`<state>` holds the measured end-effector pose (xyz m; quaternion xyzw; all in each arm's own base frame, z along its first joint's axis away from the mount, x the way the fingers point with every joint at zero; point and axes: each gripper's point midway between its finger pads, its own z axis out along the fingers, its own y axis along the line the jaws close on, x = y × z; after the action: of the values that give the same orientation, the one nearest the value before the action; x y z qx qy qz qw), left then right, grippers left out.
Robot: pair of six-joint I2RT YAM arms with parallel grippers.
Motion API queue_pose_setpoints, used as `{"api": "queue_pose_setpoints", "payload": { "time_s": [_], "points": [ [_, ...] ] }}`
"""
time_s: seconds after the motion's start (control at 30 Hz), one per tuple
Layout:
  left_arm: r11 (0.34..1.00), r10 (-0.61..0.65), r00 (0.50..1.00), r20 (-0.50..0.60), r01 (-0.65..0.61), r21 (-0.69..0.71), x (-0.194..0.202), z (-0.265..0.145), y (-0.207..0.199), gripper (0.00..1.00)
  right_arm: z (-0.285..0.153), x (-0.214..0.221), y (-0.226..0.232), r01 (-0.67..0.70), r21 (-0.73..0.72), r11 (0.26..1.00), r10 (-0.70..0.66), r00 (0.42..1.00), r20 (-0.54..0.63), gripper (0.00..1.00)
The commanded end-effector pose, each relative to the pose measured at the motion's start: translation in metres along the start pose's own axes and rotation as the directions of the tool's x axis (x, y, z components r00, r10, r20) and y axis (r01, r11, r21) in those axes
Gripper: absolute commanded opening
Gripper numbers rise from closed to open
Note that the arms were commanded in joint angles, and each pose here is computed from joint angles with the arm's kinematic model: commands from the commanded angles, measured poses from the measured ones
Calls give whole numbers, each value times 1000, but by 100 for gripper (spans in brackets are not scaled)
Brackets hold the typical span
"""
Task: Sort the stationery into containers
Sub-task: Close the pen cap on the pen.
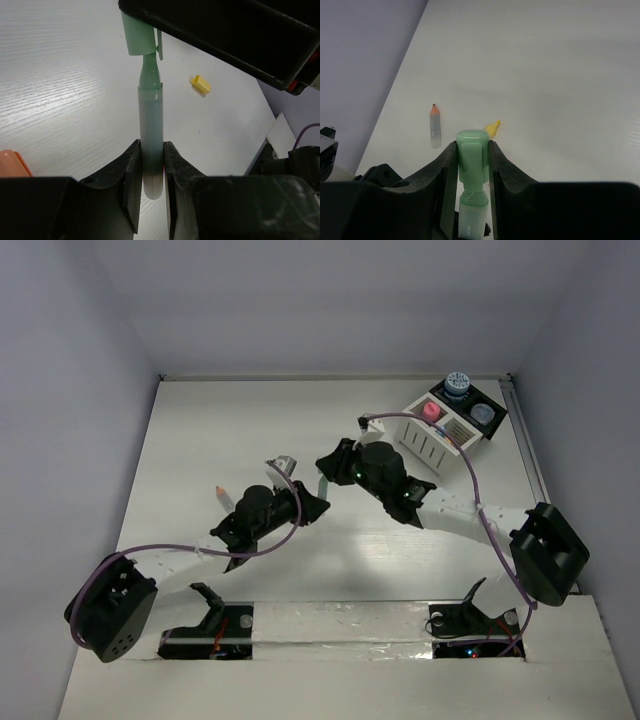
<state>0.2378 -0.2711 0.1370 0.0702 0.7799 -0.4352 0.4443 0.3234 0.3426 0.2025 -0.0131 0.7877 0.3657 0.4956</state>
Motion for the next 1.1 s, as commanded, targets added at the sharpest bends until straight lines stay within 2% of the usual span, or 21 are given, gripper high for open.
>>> {"api": "queue_pose_setpoints", "payload": {
  "time_s": [0.0,0.33,0.77,1.0,1.07],
  "points": [
    [999,33,992,125,-38,39,-41,-1,-22,0,-1,-7,11,22,-10,1000,-22,999,28,7],
    [999,42,985,167,-47,21,-60,6,-27,0,-5,1,20,16,-25,1000,-16,1000,18,7],
    [998,51,986,157,-54,16,-59,9,-26,0,-24,-11,25,-6,-48,999,9,998,65,7],
    [998,63,980,190,-67,14,-69,5,-29,0,-23,5,26,6,-52,999,-6,1000,4,6],
    [997,80,978,194,-83,8,-73,5,-31,0,-24,14,26,11,-58,998,-12,1000,-23,3]
  ]
}}
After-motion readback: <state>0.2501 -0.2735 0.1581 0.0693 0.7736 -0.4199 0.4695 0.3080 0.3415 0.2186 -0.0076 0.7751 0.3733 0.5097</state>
